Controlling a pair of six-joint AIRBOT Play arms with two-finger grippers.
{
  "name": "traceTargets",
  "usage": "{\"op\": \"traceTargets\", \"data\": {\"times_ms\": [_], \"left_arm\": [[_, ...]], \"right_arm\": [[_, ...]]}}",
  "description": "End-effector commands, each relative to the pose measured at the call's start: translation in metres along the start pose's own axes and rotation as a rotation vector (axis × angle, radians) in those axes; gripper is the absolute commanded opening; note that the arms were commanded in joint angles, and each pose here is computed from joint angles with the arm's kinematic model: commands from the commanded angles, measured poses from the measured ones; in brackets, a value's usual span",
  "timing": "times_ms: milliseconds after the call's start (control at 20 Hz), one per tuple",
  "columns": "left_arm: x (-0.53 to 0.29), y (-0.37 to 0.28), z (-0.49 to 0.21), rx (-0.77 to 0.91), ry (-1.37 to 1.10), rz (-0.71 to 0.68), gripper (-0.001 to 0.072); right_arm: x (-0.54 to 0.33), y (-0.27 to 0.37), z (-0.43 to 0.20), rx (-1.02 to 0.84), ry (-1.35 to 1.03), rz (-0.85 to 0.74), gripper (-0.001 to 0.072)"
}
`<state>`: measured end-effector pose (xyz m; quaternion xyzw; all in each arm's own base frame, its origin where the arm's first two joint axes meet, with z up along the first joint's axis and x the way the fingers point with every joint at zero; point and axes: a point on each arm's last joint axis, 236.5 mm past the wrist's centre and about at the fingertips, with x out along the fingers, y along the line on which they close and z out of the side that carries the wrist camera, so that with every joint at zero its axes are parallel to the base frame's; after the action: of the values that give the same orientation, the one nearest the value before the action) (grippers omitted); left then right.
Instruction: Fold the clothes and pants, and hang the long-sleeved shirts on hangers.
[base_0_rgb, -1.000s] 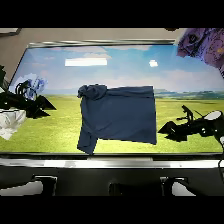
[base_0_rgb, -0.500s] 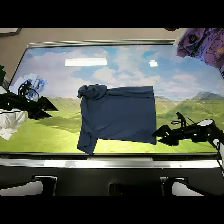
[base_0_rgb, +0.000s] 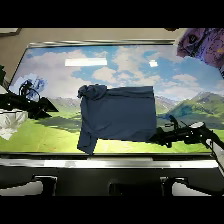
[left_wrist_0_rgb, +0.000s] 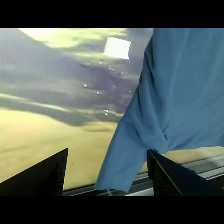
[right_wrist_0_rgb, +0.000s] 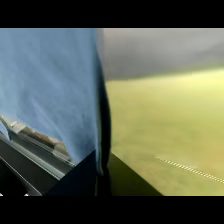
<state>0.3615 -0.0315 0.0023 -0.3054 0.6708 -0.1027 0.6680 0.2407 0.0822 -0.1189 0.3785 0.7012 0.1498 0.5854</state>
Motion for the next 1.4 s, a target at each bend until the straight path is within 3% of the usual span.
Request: {"op": "traceTargets", "data": {"times_ms": [0,50,100,400,800,1200,1250,1350], "left_arm": [[0.002,0.004,0.004,0.043,-0.029,0.01,0.0546],[0.004,0.008,0.005,0.042,-0.057,0.012,0.0658],[0.011,0.012,0.005,0.037,-0.085,0.001,0.0705],[0.089,-0.008,-0.039,0.074,-0.065,-0.226,0.0706],[0.146,-0.027,-0.053,0.153,-0.07,-0.182,0.0705],[0.163,-0.055,-0.063,0.136,-0.035,-0.265,0.0676],[0.165,-0.06,-0.068,0.148,-0.023,-0.269,0.0535],[0.162,-0.073,-0.069,0.194,-0.012,-0.289,0.0018]], "right_arm": [[0.011,0.007,-0.003,-0.057,0.007,-0.021,0.0031],[0.008,0.01,0.001,-0.059,-0.015,-0.017,0.0031],[0.005,0.013,0.003,-0.067,-0.032,-0.019,0.0031],[-0.021,0.042,-0.002,-0.139,-0.097,-0.001,0.0031],[-0.037,0.059,-0.01,-0.177,-0.138,0.008,0.0031],[-0.042,0.069,-0.008,-0.177,-0.168,0.032,0.0031],[-0.044,0.072,-0.005,-0.18,-0.186,0.039,0.003],[-0.052,0.079,0.002,-0.202,-0.226,0.037,0.003]]}}
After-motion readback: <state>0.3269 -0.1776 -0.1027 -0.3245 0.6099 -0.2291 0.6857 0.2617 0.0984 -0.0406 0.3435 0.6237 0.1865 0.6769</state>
